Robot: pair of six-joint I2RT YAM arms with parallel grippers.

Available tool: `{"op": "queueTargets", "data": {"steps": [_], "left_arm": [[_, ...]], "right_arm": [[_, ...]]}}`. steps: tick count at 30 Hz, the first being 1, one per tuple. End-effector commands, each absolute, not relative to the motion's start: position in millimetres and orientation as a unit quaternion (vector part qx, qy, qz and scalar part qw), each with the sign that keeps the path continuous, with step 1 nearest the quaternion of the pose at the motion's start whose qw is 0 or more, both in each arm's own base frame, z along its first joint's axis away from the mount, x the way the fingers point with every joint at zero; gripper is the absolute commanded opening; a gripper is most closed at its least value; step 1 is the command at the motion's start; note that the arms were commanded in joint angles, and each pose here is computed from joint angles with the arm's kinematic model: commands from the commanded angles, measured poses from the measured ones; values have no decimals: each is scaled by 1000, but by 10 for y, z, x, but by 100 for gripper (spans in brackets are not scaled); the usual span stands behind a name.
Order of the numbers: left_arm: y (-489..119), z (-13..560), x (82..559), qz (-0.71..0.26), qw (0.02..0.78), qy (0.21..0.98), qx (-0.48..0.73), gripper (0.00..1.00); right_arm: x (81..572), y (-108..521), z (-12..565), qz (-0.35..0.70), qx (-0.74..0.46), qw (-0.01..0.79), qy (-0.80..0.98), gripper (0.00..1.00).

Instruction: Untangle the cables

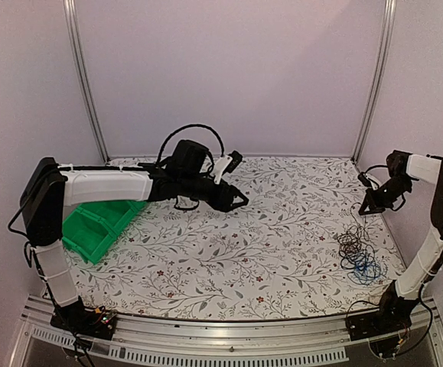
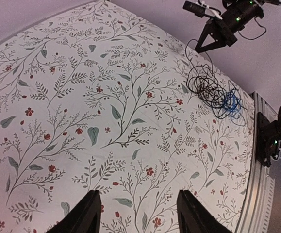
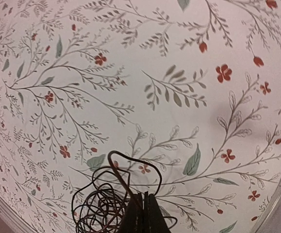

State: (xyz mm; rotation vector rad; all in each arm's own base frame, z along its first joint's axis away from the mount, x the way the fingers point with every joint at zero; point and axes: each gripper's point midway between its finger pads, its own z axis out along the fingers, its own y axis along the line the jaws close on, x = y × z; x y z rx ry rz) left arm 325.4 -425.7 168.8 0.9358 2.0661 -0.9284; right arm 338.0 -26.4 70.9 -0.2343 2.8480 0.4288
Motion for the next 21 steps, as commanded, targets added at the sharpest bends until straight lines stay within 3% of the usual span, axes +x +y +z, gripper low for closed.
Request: {"op": "queueTargets", "data": {"steps": [1,7,13,21], "left_arm": [[-4276,1731,3256,-356,351,789,358,53],[-4349,2099,3404,-369,423,753,343,54],[-4533,2658,3549,-406,502,687,332,63],[-4894,2857,3536,-477,501,638,338,62]], "right_arm": [[3515,411,1439,212,-201,194,937,0],[3415,1278,2094,258,-349,232,870,0],[3367,1771,2428,277,-415,251,829,0],[3371,2097,2538,319,-437,250,803,0]]}}
